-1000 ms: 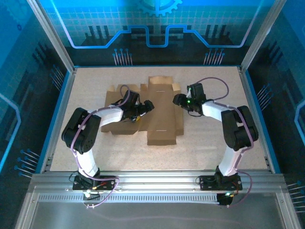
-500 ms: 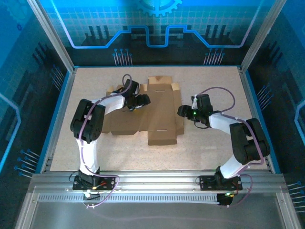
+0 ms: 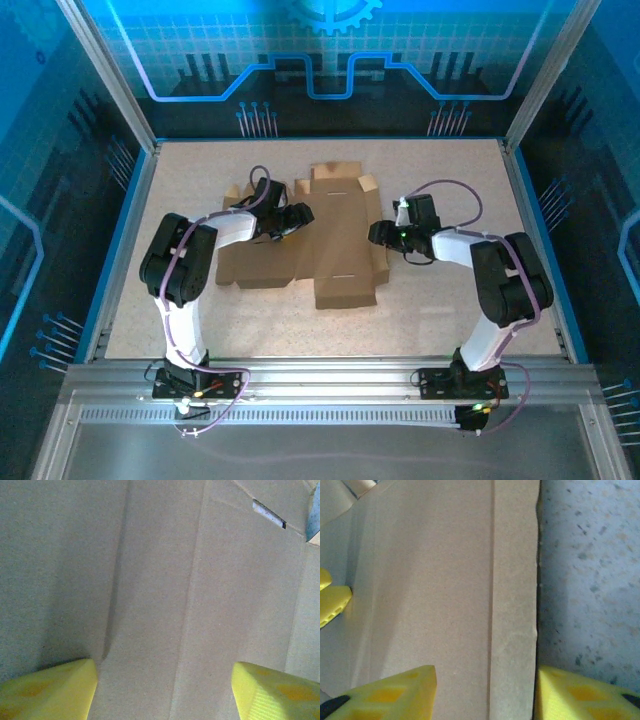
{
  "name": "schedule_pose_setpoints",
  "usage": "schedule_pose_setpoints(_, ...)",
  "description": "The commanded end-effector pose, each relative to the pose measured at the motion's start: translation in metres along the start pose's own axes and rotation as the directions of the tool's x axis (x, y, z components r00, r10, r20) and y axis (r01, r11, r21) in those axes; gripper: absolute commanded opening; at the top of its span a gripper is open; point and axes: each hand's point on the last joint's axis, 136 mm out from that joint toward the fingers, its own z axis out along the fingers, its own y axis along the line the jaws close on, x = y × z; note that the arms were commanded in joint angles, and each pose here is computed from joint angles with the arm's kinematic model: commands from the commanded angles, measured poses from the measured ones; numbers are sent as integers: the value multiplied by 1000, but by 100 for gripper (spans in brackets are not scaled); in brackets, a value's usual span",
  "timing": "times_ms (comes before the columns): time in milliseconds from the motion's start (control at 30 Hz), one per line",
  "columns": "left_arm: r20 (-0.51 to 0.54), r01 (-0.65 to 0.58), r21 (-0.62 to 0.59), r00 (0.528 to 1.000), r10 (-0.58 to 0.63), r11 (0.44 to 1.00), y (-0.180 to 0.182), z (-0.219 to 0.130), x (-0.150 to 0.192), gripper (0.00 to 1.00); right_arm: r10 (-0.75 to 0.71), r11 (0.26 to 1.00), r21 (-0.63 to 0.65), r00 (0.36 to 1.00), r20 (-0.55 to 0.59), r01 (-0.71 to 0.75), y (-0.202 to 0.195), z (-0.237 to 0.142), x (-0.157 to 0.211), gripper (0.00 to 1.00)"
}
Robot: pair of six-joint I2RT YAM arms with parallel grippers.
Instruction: Fold the paper box
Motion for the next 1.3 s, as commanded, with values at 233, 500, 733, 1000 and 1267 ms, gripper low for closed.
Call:
schedule_pose_setpoints(233,-120,59,-85,990,-69,995,30,2,39,77,-19,999,46,999,29,18,-4,10,-25,20)
schedule_pose_setpoints(500,-116,49,-58,992,-55,997,19,-4,42,81,-139,955,263,990,0,134,-16,4,-22,0)
schedule_pose_setpoints(733,22,-48,-106,998,51,993,9,-38,22,90,-392,698,595,908,-150,399,-19,-17,-21,0)
schedule_pose_setpoints(1000,66,-49,-114,996,57,992,10,-59,14,99,-525,405,744,801,-286,531,-1,-22,-28,0)
schedule_pose_setpoints(1267,78,-66,-118,994,76,991,10,-66,12,99,-563,479,665,782,-268,573,13,-14,-26,0)
